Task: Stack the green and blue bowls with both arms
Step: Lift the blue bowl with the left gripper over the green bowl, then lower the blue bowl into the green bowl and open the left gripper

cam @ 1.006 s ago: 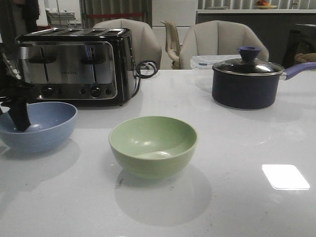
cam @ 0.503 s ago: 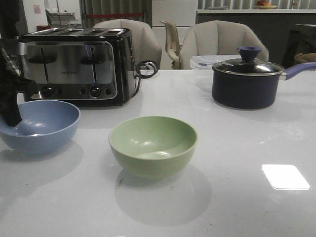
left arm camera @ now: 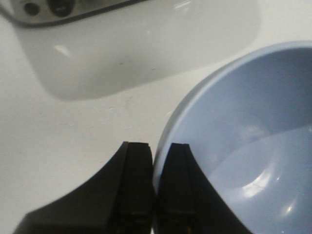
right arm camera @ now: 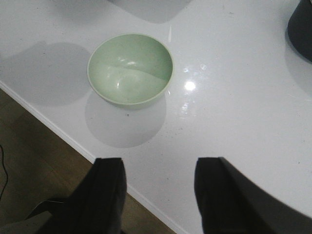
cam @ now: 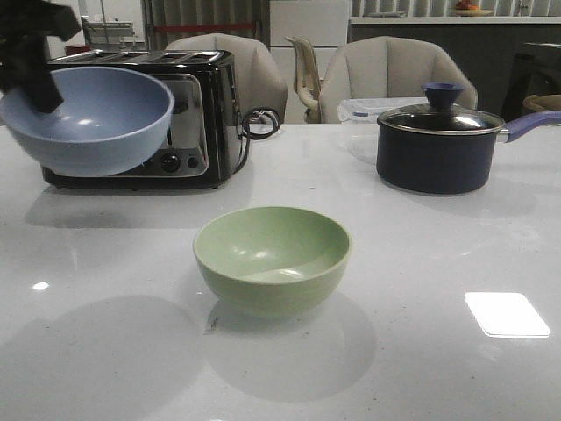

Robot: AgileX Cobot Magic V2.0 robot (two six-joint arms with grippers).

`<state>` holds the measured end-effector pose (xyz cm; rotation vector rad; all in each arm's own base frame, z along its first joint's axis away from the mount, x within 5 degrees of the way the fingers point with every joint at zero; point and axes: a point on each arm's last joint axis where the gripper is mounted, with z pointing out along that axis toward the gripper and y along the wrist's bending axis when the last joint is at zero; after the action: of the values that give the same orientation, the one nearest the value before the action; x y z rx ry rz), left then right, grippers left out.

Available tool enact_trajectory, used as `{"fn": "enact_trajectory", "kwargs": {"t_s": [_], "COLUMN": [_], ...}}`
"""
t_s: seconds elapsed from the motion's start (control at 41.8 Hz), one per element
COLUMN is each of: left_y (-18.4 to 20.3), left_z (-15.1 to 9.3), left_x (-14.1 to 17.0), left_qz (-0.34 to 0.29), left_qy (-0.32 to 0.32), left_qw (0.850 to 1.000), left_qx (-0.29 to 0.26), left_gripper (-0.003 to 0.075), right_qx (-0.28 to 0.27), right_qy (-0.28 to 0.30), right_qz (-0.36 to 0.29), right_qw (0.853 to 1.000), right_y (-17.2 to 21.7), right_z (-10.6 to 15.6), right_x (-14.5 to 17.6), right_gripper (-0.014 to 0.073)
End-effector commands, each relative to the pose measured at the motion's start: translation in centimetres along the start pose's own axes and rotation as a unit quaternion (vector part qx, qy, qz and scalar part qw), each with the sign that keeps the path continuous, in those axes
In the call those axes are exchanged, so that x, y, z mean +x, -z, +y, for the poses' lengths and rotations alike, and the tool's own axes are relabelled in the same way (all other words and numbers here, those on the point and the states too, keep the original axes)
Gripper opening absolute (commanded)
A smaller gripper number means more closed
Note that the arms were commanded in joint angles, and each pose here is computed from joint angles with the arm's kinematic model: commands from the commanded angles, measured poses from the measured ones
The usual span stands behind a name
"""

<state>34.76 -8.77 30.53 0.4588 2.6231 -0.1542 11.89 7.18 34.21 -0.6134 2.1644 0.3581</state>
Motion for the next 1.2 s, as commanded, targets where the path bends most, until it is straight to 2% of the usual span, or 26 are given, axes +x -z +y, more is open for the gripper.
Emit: {"fn": "enact_trajectory", "kwargs": {"t_s": [0.0, 0.072, 0.215, 0.455, 0.718, 1.006, 1.054, 1.173], "left_y": [3.0, 2.6, 1.4, -1.9, -4.7, -7.2, -7.3, -7.3], "left_z": [-2.8, -5.1, -8.4, -11.8, -12.7, -12.8, -12.8, -12.9], "left_x": [-1.2, -1.2, -1.2, -1.6, -2.5, -2.1, -2.0, -1.9], "left_qz": [-0.059, -0.056, -0.051, -0.052, -0.020, 0.016, 0.019, 0.025], "left_qy": [-0.007, -0.023, -0.059, -0.089, -0.082, -0.079, -0.080, -0.077], "left_qw": [0.997, 0.996, 0.993, 0.989, 0.988, 0.989, 0.989, 0.988], "left_qx": [0.043, 0.071, 0.093, 0.110, 0.126, 0.125, 0.125, 0.129], "left_gripper": [0.0098, 0.0098, 0.0098, 0.0098, 0.0099, 0.0106, 0.0132, 0.0283], "right_qx": [0.006, 0.006, 0.006, 0.006, 0.006, 0.006, 0.006, 0.006], "right_qy": [0.005, 0.005, 0.005, 0.005, 0.005, 0.005, 0.005, 0.005], "right_qz": [-0.051, -0.051, -0.051, -0.051, -0.051, -0.051, -0.051, -0.051], "right_qw": [0.999, 0.999, 0.999, 0.999, 0.999, 0.999, 0.999, 0.999], "right_y": [0.7, 0.7, 0.7, 0.7, 0.7, 0.7, 0.7, 0.7], "right_z": [-0.1, -0.1, -0.1, -0.1, -0.1, -0.1, -0.1, -0.1], "right_x": [-1.3, -1.3, -1.3, -1.3, -1.3, -1.3, -1.3, -1.3], "right_gripper": [0.0443, 0.0443, 0.0443, 0.0443, 0.0443, 0.0443, 0.0443, 0.0443]}}
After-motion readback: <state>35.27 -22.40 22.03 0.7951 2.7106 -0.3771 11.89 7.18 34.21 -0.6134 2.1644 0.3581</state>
